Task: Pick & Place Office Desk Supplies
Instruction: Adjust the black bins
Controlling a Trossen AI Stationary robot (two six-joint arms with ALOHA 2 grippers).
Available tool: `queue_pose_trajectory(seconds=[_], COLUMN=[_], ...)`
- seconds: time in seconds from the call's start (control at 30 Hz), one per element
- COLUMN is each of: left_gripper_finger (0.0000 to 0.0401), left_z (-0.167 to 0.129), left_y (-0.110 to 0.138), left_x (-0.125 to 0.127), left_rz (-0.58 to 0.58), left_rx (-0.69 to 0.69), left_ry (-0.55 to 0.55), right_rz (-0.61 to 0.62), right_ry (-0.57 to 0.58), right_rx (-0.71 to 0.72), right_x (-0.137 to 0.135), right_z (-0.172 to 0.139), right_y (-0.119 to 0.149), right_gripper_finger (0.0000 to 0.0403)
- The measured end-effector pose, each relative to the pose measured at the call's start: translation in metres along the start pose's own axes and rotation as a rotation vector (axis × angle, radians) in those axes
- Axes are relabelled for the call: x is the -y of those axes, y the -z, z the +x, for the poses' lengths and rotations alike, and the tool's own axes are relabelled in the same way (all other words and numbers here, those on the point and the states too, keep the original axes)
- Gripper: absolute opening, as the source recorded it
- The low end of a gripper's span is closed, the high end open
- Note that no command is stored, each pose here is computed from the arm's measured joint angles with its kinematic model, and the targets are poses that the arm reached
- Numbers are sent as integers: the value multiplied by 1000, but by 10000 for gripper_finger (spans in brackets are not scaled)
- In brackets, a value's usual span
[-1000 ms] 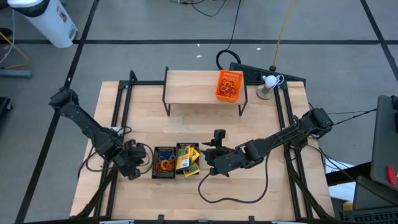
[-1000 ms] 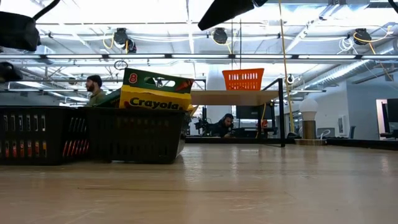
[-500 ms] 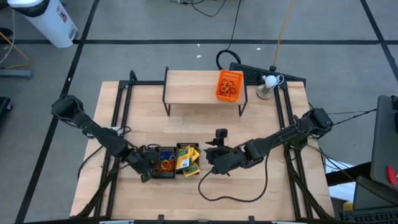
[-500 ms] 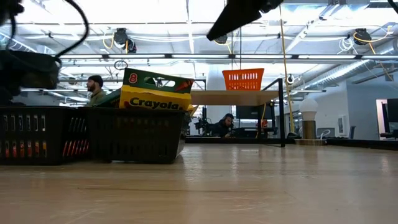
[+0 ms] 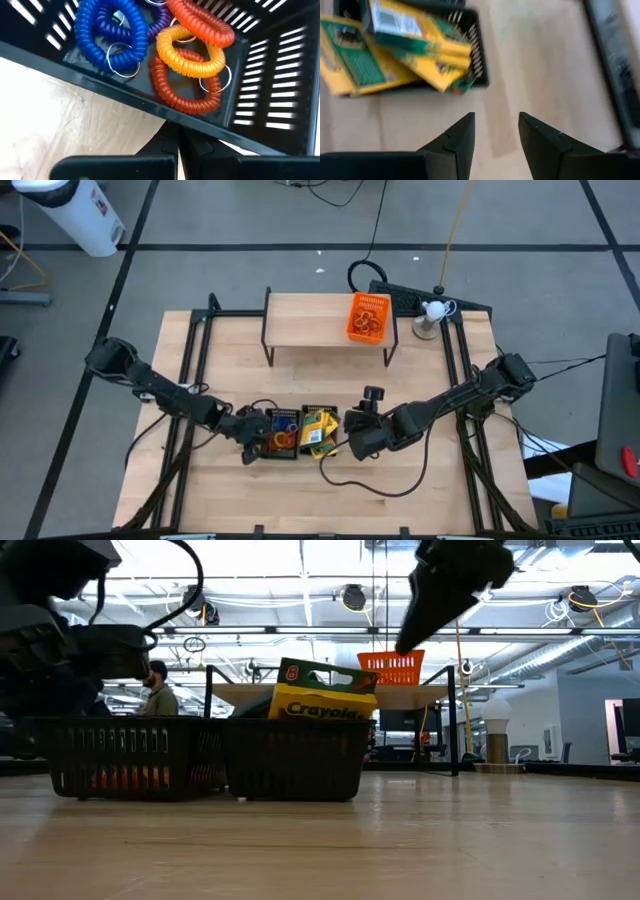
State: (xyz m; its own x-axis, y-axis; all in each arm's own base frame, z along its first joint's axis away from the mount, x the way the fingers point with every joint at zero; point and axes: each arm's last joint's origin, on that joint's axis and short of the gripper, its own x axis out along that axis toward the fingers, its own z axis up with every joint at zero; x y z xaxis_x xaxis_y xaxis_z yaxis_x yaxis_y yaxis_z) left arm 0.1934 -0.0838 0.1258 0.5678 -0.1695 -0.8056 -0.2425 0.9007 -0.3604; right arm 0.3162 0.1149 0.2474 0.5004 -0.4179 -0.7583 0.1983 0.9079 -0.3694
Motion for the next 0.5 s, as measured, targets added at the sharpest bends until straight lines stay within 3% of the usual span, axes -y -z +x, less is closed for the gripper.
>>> queue_pose_trajectory(seconds=[0.23, 0.5], left_gripper_finger=[1, 1], left_z=[0, 0], left_y=[-2, -1], left_x=[-3, -4], left_rz=[33, 58], left_rx=[-17, -26], left_ry=[11, 4], right_rz=[54, 142], right_ry=[-128, -375], right_rx=[-89, -88], right_x=[-1, -4], right_z=[2, 44], right_y=[4, 21], right_gripper_finger=[134, 57])
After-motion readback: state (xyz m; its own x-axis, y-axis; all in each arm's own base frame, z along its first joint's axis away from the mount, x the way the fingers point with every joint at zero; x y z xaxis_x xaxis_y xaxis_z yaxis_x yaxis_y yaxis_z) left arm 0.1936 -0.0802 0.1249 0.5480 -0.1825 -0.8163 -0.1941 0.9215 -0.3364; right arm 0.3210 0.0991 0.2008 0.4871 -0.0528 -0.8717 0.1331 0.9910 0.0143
